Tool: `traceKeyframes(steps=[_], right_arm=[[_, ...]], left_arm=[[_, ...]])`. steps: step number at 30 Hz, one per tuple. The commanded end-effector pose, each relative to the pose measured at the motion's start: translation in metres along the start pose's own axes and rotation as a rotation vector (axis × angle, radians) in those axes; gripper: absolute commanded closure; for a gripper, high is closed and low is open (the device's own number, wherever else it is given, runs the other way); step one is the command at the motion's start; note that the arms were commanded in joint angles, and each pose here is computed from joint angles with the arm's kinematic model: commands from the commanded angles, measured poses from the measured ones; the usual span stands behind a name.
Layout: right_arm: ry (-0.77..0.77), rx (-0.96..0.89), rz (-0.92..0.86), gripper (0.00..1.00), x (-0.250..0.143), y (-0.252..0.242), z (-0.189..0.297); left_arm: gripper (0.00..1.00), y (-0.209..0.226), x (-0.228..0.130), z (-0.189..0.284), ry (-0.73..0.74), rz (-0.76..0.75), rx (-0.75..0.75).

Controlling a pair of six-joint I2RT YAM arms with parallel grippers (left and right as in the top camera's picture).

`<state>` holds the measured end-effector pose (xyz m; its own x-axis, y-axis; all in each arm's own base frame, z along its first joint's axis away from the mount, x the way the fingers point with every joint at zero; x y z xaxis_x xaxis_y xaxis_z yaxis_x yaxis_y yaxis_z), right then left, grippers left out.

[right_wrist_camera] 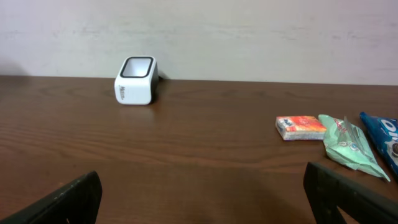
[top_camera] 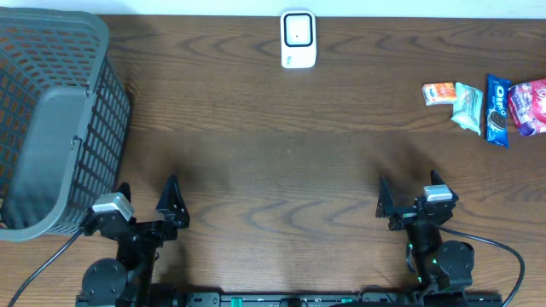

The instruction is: Scan the item barcode

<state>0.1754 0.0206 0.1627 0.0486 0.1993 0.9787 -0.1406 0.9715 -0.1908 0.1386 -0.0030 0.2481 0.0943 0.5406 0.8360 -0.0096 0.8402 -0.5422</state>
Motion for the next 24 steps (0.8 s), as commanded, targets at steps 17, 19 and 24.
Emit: traceKeyframes(steps=[17,19,24], right_arm=[[0.003,-0.017,-0.015,0.01,-0.001,-0.002,0.000],[0.003,-0.017,-0.015,0.01,-0.001,-0.002,0.000],[0.003,-0.017,-0.015,0.01,-0.001,-0.002,0.000]], left_arm=[[0.02,0.032,-0.028,-0.038,-0.213,-0.091,-0.111],[0.02,0.036,-0.031,-0.039,-0.205,-0.087,-0.098],[0.02,0.036,-0.032,-0.039,-0.202,-0.102,-0.093]])
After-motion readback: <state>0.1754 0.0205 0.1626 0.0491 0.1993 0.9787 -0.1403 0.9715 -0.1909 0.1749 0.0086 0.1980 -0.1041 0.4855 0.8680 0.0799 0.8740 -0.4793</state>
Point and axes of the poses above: each gripper's point midway between its finger pads, its own z axis back along the fingers, its own y axis along the line the jaws close on, x = y × z, the point moved 7 cm from there along z, back along the fingers, and after that the axes turned 12 degrees about z, right-handed, at the moved point
